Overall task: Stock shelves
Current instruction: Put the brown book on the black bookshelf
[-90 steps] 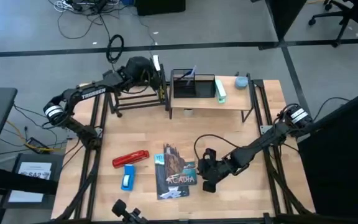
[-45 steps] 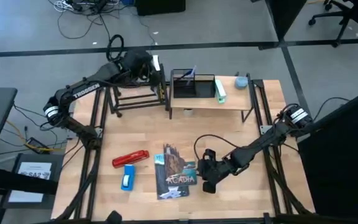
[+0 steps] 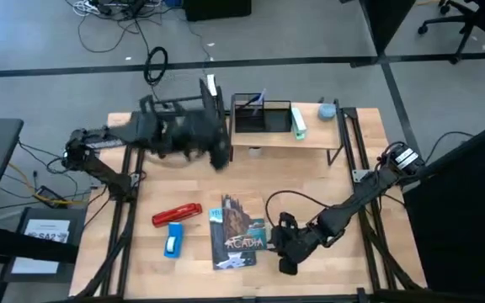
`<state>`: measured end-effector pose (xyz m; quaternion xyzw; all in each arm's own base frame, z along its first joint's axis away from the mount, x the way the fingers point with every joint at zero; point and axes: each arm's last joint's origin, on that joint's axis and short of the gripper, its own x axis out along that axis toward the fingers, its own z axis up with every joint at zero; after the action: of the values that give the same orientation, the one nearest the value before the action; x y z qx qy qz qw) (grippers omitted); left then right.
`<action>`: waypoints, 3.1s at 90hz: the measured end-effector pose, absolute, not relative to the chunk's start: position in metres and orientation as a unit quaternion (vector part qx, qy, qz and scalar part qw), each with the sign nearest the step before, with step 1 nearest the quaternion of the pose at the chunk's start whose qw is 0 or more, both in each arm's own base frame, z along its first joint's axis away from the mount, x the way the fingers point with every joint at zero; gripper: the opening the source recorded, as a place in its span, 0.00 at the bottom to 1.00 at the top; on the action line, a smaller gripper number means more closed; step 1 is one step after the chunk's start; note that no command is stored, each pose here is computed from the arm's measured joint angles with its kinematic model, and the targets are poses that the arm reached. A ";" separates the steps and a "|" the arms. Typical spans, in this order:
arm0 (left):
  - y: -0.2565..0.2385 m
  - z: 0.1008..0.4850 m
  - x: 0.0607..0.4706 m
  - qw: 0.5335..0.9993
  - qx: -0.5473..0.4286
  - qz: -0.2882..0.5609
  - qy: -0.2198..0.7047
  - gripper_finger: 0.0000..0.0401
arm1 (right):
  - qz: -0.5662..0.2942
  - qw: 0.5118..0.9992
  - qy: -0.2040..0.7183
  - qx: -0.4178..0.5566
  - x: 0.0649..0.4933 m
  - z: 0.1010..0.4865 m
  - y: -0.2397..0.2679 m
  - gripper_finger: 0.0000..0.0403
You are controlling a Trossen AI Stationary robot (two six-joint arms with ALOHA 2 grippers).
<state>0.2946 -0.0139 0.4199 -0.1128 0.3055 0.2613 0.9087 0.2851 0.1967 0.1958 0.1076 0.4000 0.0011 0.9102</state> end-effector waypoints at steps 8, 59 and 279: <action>-0.054 0.402 0.309 0.907 -0.122 0.252 0.315 0.00 | -0.011 0.898 0.429 0.095 0.281 0.191 0.194 0.19; -0.180 0.226 0.358 0.755 -0.203 0.344 0.520 0.12 | 0.001 0.868 0.444 0.225 0.287 0.162 0.163 0.43; -0.160 0.164 0.382 0.842 -0.363 0.208 0.341 0.67 | -0.098 0.807 0.539 0.220 0.278 0.129 0.138 0.41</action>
<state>0.3817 -0.1596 0.1645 -0.3631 0.3412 0.2082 0.8417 0.2782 0.1382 0.1286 0.2204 0.5390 -0.0978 0.8071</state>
